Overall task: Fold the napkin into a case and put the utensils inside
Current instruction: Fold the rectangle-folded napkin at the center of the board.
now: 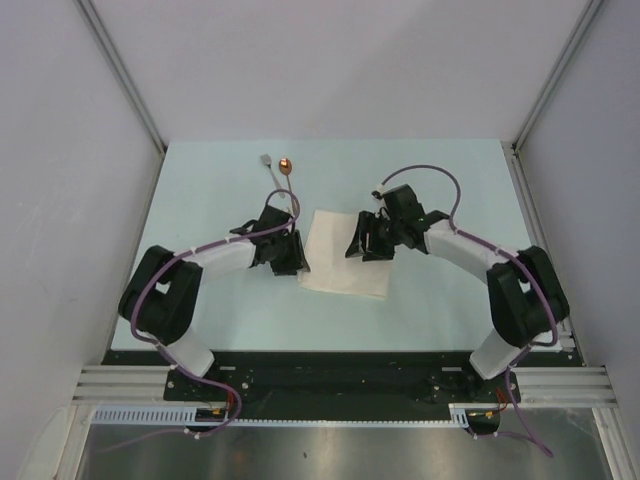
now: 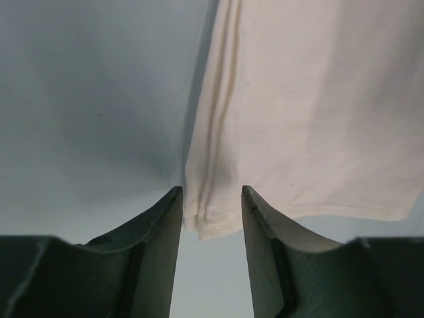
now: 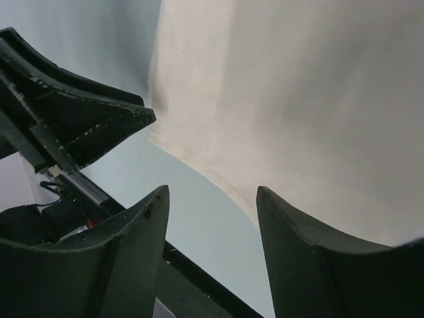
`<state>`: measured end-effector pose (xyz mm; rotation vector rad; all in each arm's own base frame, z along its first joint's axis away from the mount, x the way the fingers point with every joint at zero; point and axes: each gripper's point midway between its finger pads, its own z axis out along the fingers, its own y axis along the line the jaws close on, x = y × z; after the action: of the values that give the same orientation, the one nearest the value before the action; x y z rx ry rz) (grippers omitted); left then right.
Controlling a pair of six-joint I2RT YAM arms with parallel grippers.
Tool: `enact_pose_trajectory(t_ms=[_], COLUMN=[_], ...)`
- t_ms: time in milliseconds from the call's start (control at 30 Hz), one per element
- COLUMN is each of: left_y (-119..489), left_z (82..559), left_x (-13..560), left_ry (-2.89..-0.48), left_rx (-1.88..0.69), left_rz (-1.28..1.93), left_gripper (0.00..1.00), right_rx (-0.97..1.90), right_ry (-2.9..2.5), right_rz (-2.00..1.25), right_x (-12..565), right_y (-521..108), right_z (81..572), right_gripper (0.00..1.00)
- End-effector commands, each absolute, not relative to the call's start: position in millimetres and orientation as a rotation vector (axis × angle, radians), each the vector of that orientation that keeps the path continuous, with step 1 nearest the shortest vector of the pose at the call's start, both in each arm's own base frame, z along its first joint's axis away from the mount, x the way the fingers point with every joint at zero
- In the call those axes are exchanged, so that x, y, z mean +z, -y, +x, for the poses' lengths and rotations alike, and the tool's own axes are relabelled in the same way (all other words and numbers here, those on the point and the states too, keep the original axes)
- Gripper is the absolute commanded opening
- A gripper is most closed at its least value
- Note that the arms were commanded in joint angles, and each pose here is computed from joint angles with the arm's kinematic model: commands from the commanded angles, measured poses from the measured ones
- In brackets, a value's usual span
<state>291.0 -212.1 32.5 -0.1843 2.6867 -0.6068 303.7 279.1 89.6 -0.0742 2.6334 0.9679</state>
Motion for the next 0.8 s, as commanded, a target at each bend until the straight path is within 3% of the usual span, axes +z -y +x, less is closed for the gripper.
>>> enact_pose_trajectory(t_ms=[0,133,233,600,767], left_y=[207,205,205,207,192], left_z=[315,318,317,294,281], left_x=[40,31,23,20,28], left_ry=[-2.668,-2.702,-2.727,-2.731,-2.692], left_rx=[-0.497,-0.449,-0.444,-0.493,-0.367], left_rz=[-0.132,-0.097,-0.084,-0.020,-0.028], left_gripper=[0.47,0.47,0.47,0.47,0.47], right_rx=[0.742,0.758,0.777,0.891,0.886], right_ry=[-2.644,-2.636,-2.660,-2.658,-2.642], right_rz=[-0.054,-0.010,0.010,0.052,0.076], right_x=[100,90,73,49,49], right_y=[-230,-209,-197,-186,-178], right_z=[288,270,258,246,249], right_gripper=[0.60,0.71,0.72,0.70,0.69])
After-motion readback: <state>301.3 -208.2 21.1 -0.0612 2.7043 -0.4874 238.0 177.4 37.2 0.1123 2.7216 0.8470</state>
